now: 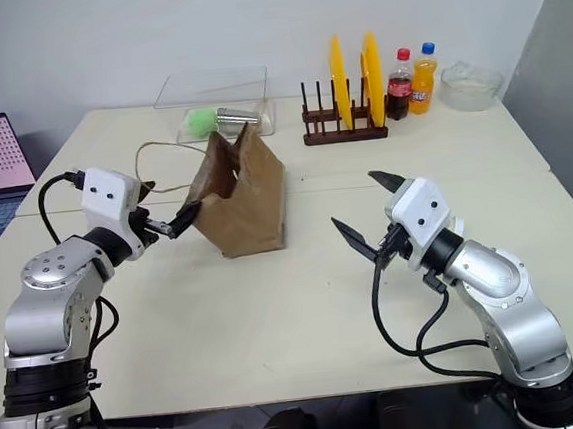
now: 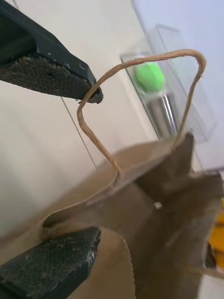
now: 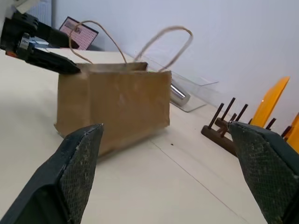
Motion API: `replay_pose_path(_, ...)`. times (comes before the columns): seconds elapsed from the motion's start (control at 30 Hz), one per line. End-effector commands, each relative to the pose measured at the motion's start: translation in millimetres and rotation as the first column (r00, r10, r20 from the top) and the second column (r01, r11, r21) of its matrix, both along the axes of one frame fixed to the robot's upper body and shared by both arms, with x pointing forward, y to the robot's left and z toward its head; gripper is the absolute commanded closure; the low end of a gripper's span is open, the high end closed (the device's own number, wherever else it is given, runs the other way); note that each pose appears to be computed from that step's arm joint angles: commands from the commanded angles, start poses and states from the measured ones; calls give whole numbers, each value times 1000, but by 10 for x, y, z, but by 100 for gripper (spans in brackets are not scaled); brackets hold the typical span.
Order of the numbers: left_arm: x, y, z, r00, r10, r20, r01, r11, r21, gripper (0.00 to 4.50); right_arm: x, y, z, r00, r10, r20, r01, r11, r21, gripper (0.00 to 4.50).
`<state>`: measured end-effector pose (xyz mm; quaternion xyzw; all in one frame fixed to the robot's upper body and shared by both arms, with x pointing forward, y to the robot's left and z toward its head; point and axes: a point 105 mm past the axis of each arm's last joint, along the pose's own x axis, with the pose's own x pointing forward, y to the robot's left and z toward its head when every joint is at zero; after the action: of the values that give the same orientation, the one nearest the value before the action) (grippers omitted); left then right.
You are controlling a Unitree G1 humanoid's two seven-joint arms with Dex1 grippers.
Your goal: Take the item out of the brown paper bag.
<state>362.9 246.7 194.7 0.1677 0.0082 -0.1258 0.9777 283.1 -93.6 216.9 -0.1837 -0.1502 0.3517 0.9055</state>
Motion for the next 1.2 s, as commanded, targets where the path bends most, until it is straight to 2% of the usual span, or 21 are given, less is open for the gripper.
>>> replay_pose_path(0.03,15,85,151,995,82,59,-78,995,-60,4,-46,33,88,998,8,61,-8,1000,1,0)
replay_pose_path(0.1,69,109,64,990,139,-21,-140,953,-267,4,-42,57,96,998,8,70,-9,1000,3,0)
replay_pose_path(0.17,116,19,48,990,121,-71,-140,888,-437,4,-36,74,100,997,8,77,-9,1000,5,0)
replay_pose_path(0.23,151,-79,93,992,85,-91,-121,838,-532,4,-33,84,99,997,11,80,-11,1000,3,0)
replay_pose_path(0.33,209,-170,149,991,30,-131,-114,705,-700,4,-29,96,99,997,13,82,-14,1000,2,0)
replay_pose_path(0.47,308,-259,249,991,-3,-134,-108,582,-806,4,-25,110,97,996,17,87,-17,1000,-2,0)
replay_pose_path(0.5,324,-258,288,993,18,-116,-103,602,-792,4,-27,112,97,996,17,89,-17,1000,-3,0)
replay_pose_path(0.57,302,-277,398,998,58,-6,-49,769,-638,4,-33,113,100,996,16,93,-15,1000,-3,0)
replay_pose_path(0.63,226,-268,435,992,72,99,-17,880,-474,4,-49,107,100,995,14,97,-13,1000,-5,0)
replay_pose_path(0.73,112,-129,399,978,128,164,-52,914,-403,4,-70,90,93,995,7,99,-7,1000,-1,0)
replay_pose_path(0.83,-123,-52,364,962,146,233,-70,949,-307,4,-93,57,95,995,-12,100,10,1000,25,0)
replay_pose_path(0.9,-214,-61,327,960,142,240,-67,953,-295,4,-101,38,84,995,-21,97,18,999,34,0)
replay_pose_path(1.03,-524,-278,34,982,41,182,-8,983,-181,4,-92,-59,2,996,-66,65,62,996,64,0)
replay_pose_path(1.2,-750,-375,-318,997,3,81,6,994,-108,4,-36,-230,-123,990,-143,8,140,980,143,0)
